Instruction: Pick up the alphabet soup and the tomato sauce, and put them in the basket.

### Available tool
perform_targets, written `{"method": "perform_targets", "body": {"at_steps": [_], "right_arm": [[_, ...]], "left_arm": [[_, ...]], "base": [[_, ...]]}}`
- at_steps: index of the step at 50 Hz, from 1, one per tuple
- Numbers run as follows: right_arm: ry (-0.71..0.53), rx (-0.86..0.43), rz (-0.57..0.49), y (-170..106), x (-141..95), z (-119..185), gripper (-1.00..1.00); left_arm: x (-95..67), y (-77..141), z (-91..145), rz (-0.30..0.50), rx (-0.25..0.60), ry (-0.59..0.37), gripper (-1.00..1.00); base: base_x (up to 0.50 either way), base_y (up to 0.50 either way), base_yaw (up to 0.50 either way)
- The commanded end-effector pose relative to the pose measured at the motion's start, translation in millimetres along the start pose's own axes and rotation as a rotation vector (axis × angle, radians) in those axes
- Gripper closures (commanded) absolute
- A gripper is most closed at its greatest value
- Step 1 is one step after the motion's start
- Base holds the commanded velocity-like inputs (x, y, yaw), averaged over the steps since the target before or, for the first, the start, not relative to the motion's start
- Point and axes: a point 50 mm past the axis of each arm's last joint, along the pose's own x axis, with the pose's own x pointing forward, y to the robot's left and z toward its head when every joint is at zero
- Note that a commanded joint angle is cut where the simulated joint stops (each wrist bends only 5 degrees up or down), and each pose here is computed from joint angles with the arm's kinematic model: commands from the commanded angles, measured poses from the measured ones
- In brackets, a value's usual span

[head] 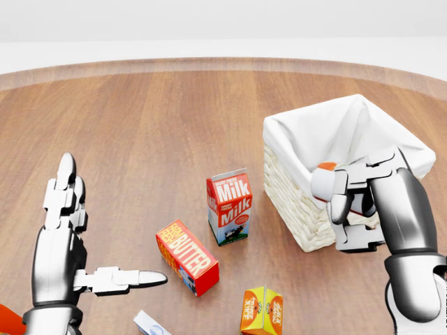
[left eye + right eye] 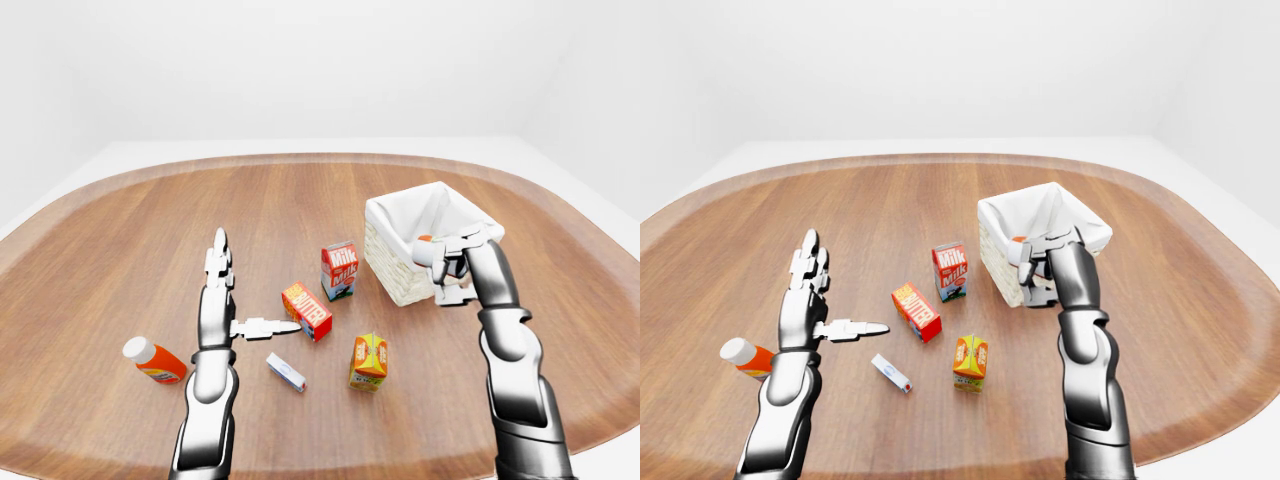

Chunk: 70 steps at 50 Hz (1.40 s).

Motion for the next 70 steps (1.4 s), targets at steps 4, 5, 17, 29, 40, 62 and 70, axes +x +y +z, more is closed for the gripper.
{"method": "perform_targets", "body": {"at_steps": [4, 5, 17, 29, 40, 62, 70], "right_arm": [[-0.012, -0.03, -0.056, -8.9, 33.2, 7.0, 1.0], [-0.011, -0.031, -0.058, -10.2, 35.5, 8.2, 1.0], [-0.032, -0.054, -0.084, -17.2, 53.8, 15.1, 1.0], [0.011, -0.103, -0.098, -8.7, 88.1, 1.2, 1.0], [0.026, -0.148, -0.101, -4.8, 112.2, -0.8, 1.0], [0.131, -0.298, -0.109, 15.5, 137.8, -24.6, 1.0], [0.153, -0.335, -0.108, 18.7, 142.7, -25.0, 1.0]], "left_arm": [[-0.4, -0.6, 1.7, -0.007, -0.002, -0.007, -1.0], [-0.3, -0.5, -1.1, -0.008, -0.001, 0.005, -1.0], [0.1, -0.5, -1.0, -0.008, -0.001, 0.004, -1.0], [0.2, -0.5, -1.0, -0.008, -0.001, 0.004, -1.0], [0.2, -0.5, -1.0, -0.008, -0.001, 0.004, -1.0], [0.2, -0.5, -1.0, -0.008, -0.001, 0.004, -1.0], [0.2, -0.5, -1.1, -0.008, -0.001, 0.004, -1.0]], "base": [[0.0, 0.0, 0.0], [0.0, 0.0, 0.0], [0.0, 0.0, 0.0], [0.0, 0.0, 0.0], [0.0, 0.0, 0.0], [0.0, 0.0, 0.0], [0.0, 0.0, 0.0]]}}
